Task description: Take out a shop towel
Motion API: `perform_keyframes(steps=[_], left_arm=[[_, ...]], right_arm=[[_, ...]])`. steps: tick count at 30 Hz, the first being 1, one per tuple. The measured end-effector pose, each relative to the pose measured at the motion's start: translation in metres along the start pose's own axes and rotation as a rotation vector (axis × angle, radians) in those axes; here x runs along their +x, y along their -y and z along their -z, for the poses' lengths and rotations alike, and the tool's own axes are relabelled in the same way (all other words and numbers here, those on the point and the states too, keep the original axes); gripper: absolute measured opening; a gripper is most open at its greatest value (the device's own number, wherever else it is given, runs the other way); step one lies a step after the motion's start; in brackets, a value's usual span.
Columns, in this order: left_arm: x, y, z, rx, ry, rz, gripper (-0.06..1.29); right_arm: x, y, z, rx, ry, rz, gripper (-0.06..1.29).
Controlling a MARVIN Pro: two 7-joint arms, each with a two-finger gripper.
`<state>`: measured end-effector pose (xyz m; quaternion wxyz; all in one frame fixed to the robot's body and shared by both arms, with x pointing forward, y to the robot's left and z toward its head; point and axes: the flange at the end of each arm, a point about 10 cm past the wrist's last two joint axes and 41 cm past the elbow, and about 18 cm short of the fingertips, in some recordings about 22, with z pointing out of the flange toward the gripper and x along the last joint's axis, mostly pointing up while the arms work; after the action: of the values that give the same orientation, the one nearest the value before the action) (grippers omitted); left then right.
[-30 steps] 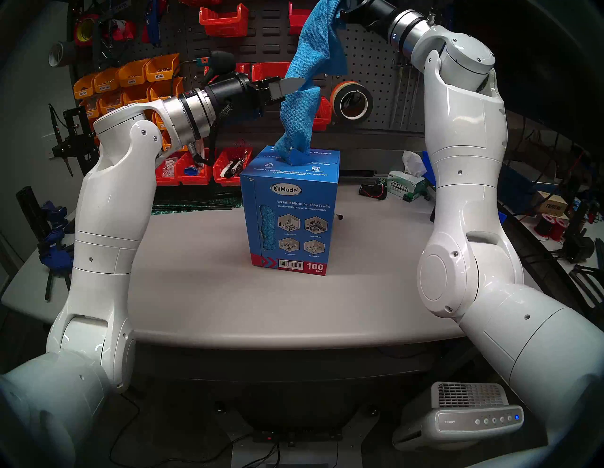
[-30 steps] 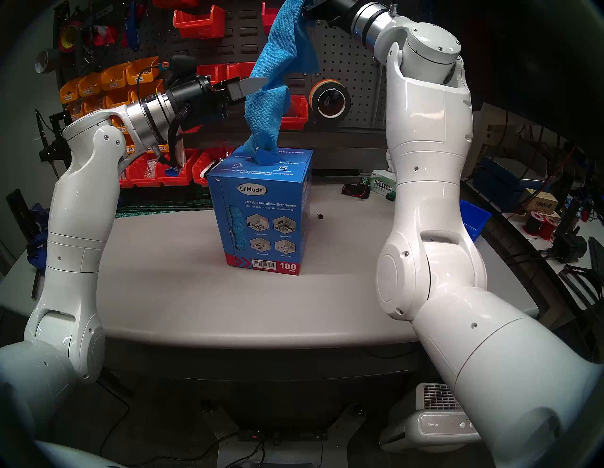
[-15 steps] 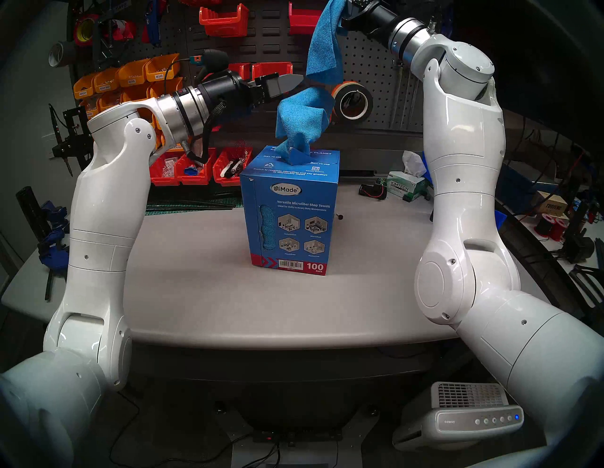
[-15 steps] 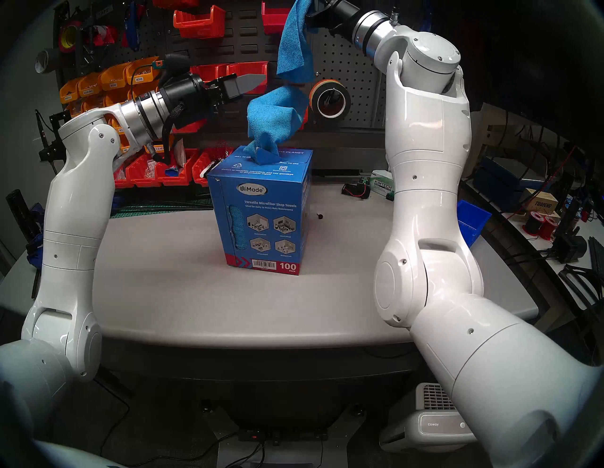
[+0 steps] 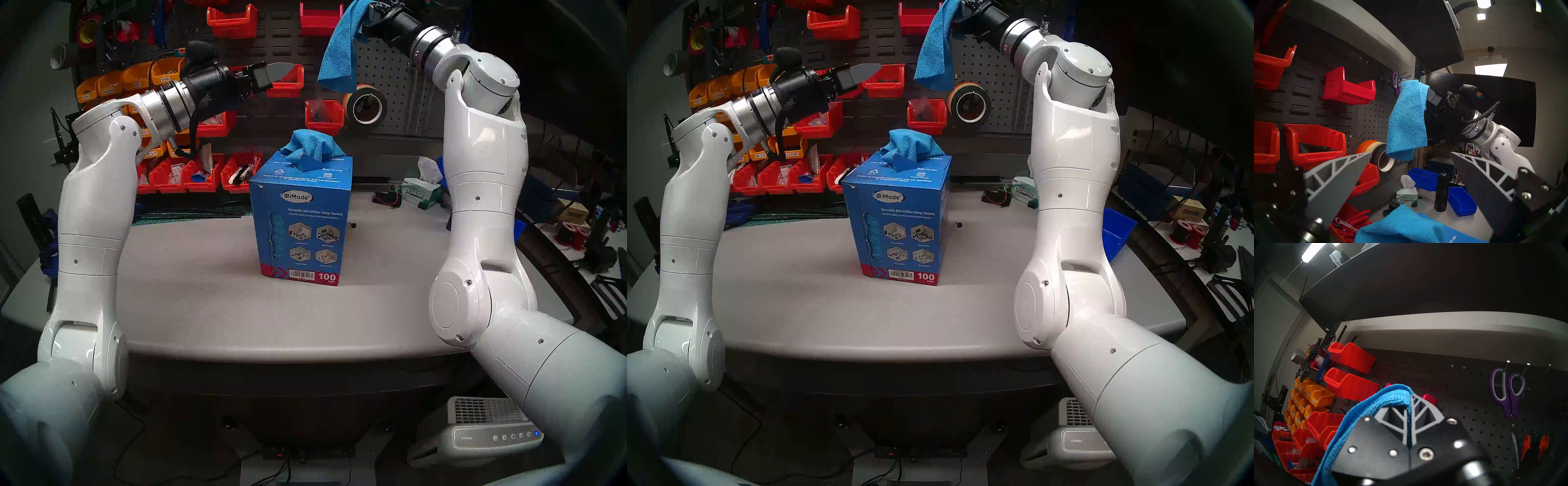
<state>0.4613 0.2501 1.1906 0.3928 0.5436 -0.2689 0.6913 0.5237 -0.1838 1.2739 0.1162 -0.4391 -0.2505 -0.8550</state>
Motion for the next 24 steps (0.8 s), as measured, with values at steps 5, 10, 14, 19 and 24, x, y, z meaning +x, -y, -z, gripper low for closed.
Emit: perform_keyframes(steps=[5, 10, 14, 19, 24], left_arm=[[0.004, 0.001, 0.004, 0.007, -0.013, -0.003, 1.26], [0.009, 0.002, 0.008, 0.009, -0.026, -0.007, 1.26], [0.014, 0.000, 0.012, 0.007, -0.039, -0.012, 1.26], [0.017, -0.002, 0.014, 0.001, -0.048, -0.016, 1.26], [0.019, -0.005, 0.016, -0.007, -0.053, -0.018, 1.26]], right_arm=[[-0.003, 0.000, 0.015, -0.022, 0.022, 0.011, -0.04], [-0.009, -0.003, 0.035, -0.065, 0.063, 0.036, -0.04], [-0.016, -0.004, 0.055, -0.086, 0.121, 0.051, -0.04], [-0.025, 0.000, 0.074, -0.073, 0.191, 0.053, -0.04], [-0.034, 0.009, 0.092, -0.036, 0.286, 0.056, -0.04]])
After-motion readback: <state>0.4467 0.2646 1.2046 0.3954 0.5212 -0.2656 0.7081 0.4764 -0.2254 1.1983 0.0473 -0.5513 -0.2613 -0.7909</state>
